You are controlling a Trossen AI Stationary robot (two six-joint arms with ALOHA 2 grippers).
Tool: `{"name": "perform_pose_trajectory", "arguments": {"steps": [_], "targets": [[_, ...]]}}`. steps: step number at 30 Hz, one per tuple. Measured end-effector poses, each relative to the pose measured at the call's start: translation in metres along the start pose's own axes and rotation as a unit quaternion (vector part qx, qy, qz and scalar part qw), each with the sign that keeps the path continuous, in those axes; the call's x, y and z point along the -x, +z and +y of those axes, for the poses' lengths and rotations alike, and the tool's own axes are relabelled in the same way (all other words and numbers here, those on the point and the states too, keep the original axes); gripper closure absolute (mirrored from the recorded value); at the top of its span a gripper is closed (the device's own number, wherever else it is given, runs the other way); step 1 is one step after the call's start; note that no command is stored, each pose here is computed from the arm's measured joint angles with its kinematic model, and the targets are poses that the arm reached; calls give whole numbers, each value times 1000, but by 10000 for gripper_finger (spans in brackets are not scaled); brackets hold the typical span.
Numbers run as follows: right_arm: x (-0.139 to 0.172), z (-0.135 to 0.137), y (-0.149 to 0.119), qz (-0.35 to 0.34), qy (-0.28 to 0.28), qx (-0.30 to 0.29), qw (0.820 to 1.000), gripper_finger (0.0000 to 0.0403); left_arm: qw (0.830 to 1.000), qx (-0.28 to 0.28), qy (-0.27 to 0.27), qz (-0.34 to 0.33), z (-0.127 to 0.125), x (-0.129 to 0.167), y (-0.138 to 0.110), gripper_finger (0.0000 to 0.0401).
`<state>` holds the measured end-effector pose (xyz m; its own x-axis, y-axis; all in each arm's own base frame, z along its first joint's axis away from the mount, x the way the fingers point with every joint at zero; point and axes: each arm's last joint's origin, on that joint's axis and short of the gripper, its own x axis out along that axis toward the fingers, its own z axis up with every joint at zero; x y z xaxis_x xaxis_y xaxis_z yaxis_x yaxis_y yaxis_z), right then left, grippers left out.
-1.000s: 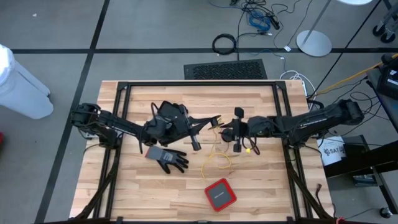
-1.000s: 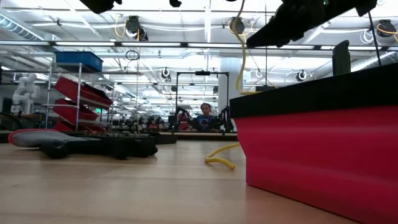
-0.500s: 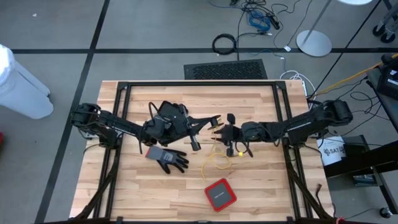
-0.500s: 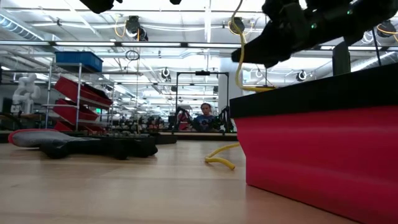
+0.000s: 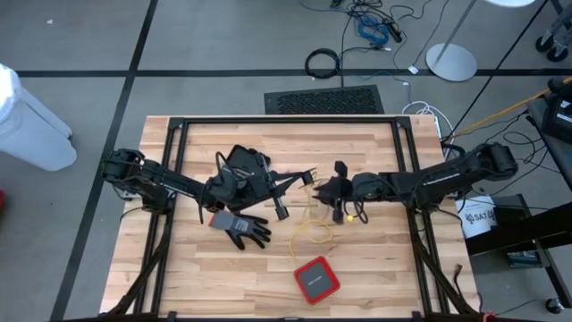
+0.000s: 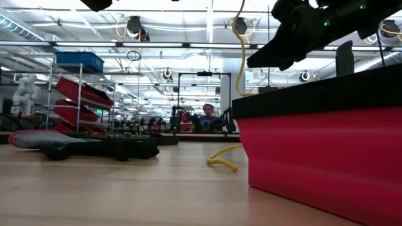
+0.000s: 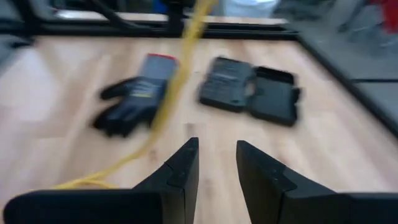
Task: Coil cords
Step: Coil the yellow wire onto the spool
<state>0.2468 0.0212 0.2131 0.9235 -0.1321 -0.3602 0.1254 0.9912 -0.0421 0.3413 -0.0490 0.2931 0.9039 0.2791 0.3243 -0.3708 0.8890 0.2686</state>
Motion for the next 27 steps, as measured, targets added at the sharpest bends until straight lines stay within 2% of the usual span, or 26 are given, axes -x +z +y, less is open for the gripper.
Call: {"name": "perform_pose_trajectory", "arguments": {"steps": [3,5,15,19,24,27], "targets": [[2,3,2,0,54,-24,998,309,1000,2,1,-3,0,0,1,401],[0,5,0,4,71,-30,997,309,1000,3,2,-5,0,0,1,401],[-25,11,-9,-18,69,-26,997,310,1000,4,-3,-6,-3,2,2,401],[-32,9,-14,-14,35,-30,999,322,1000,1,-4,-4,-3,2,2,401],[-37,14,-22,-1,-8,-26,1000,391,999,-24,28,17,-3,3,1,401],[-39,19,-26,0,-35,-30,999,396,998,-29,41,27,-3,3,1,401]]}}
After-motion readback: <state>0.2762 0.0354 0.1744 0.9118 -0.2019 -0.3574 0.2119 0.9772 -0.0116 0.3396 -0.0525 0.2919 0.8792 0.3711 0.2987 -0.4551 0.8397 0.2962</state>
